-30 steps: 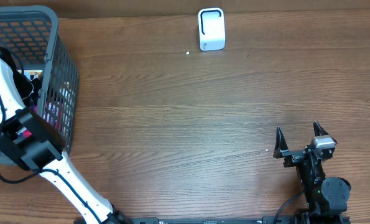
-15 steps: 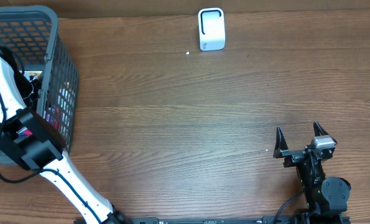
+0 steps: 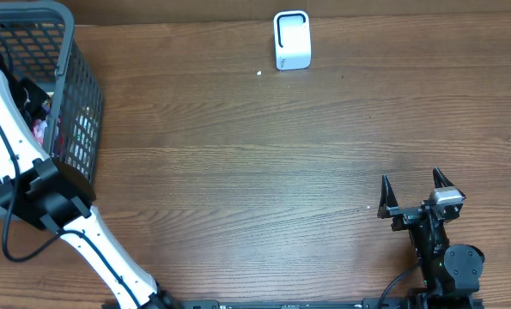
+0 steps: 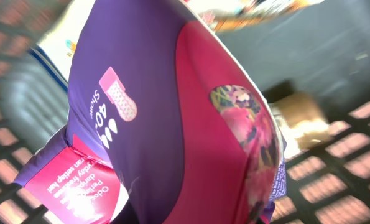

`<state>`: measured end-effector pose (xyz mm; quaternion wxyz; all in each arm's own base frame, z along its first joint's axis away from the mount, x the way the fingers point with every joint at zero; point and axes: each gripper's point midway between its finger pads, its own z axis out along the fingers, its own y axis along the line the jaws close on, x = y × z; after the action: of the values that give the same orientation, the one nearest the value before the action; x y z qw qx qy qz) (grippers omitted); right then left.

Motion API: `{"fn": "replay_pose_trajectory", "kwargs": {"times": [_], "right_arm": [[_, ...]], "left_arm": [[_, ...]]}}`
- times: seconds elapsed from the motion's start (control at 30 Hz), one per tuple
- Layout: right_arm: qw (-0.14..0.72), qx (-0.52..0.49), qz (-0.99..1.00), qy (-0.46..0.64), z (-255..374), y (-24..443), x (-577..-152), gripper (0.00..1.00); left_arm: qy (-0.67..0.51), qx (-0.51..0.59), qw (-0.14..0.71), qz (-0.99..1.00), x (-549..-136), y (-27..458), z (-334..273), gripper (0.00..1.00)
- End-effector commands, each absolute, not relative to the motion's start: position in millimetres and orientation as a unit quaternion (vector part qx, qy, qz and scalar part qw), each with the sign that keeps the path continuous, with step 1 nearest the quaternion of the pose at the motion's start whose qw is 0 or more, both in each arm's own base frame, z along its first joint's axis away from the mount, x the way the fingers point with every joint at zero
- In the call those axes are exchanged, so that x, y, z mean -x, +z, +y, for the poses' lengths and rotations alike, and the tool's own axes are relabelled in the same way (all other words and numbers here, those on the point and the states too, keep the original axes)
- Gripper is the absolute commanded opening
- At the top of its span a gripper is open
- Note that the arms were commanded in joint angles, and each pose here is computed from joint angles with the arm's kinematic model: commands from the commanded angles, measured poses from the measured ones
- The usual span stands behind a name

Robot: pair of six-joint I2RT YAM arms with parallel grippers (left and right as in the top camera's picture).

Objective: Scan the item barcode

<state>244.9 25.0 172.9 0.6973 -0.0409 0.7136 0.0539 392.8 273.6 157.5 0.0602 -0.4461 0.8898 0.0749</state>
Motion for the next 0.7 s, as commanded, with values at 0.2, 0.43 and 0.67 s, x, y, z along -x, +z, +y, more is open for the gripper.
{"fn": "replay_pose_trajectory", "kwargs": {"times": [0.2,0.43,0.67], "right_arm": [[0.699,0.035,0.713,0.047,21,171,-245,1.00],[0.699,0.035,0.713,0.047,21,171,-245,1.00],[0.699,0.035,0.713,0.047,21,171,-245,1.00]], "left_arm": [[0.123,0.451,0.272,0.841,-381,319,263,0.04],[0.112,0.421,0.381,0.815,-376,395,228,0.04],[-0.012,0.284,0.408,0.867,-413,413,98,0.04]]}}
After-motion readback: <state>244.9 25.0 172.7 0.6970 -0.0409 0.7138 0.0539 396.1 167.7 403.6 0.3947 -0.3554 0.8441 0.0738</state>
